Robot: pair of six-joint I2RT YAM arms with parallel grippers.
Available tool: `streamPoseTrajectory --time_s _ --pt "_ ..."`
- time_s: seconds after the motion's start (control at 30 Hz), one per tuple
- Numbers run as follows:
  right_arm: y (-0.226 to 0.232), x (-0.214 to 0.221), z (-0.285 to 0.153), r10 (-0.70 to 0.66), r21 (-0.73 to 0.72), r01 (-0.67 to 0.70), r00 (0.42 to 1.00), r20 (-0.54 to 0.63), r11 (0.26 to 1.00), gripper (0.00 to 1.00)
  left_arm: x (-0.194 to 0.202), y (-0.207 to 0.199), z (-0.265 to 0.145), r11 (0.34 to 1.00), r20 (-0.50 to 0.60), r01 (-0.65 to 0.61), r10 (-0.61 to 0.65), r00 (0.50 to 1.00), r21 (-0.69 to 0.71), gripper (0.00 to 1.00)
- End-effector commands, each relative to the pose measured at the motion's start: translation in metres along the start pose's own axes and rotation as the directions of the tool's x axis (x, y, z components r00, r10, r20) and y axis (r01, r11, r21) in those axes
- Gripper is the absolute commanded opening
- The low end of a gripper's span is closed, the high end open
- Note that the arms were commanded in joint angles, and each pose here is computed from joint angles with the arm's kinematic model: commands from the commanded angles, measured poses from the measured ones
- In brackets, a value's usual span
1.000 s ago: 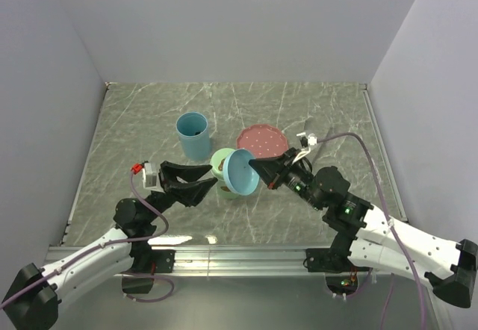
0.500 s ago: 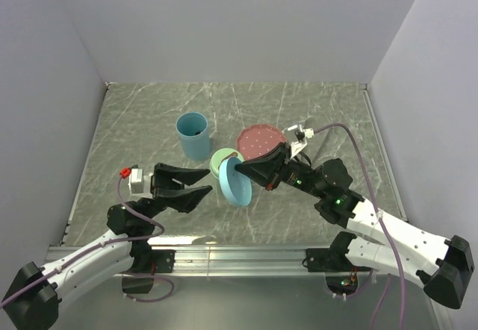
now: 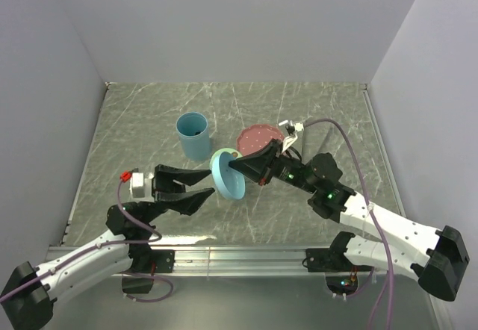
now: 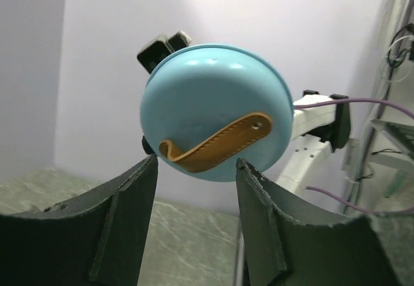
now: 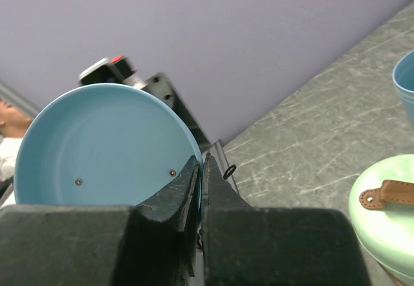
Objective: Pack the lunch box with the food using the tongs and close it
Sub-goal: Pass the lid of the lunch box from the right arm to the left
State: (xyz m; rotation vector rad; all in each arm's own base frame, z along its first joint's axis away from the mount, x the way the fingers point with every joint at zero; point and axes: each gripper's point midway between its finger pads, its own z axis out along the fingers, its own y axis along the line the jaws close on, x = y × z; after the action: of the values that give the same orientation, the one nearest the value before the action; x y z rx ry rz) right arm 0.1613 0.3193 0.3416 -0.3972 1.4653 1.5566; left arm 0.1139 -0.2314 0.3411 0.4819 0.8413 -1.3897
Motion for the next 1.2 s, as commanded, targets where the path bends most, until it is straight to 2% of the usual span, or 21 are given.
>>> streamPoseTrajectory --time_s 0.0,0.2,0.27,0.63,0.73,0.87,1.17 --pt "0.009 -0.03 0.01 0.009 0.008 -0.01 0.997 0.074 1.0 0.0 -0.014 0.01 0.005 0.986 0.028 -0.158 0.16 0.987 -0.059 0.58" --pt "0.011 -0.028 0.019 0.033 -0.021 -0.032 0.998 0.056 0.999 0.0 0.001 0.029 0.004 0.958 -0.046 -0.258 0.255 0.966 -0.122 0.59" --pt "0.008 -0.026 0.022 0.051 -0.014 -0.05 0.998 0.045 0.999 0.0 0.009 0.034 0.004 0.95 -0.069 -0.282 0.275 0.959 -0.131 0.62" --pt "0.006 -0.018 0.028 0.063 -0.023 -0.063 0.998 0.005 0.998 0.0 0.001 0.044 -0.002 0.899 -0.03 -0.369 0.373 0.927 -0.234 0.65" --pt "0.005 -0.016 0.028 0.071 -0.027 -0.071 0.997 -0.006 0.997 0.0 -0.002 0.039 -0.003 0.888 -0.015 -0.401 0.408 0.913 -0.224 0.67" --pt "0.004 -0.015 0.028 0.075 -0.03 -0.075 0.997 -0.01 0.997 0.0 -0.002 0.043 0.0 0.848 -0.04 -0.464 0.47 0.882 -0.255 0.69" --pt "-0.004 -0.011 0.028 0.088 -0.027 -0.089 0.996 -0.03 0.996 0.0 0.007 0.031 0.01 0.815 -0.072 -0.525 0.525 0.848 -0.246 0.7"
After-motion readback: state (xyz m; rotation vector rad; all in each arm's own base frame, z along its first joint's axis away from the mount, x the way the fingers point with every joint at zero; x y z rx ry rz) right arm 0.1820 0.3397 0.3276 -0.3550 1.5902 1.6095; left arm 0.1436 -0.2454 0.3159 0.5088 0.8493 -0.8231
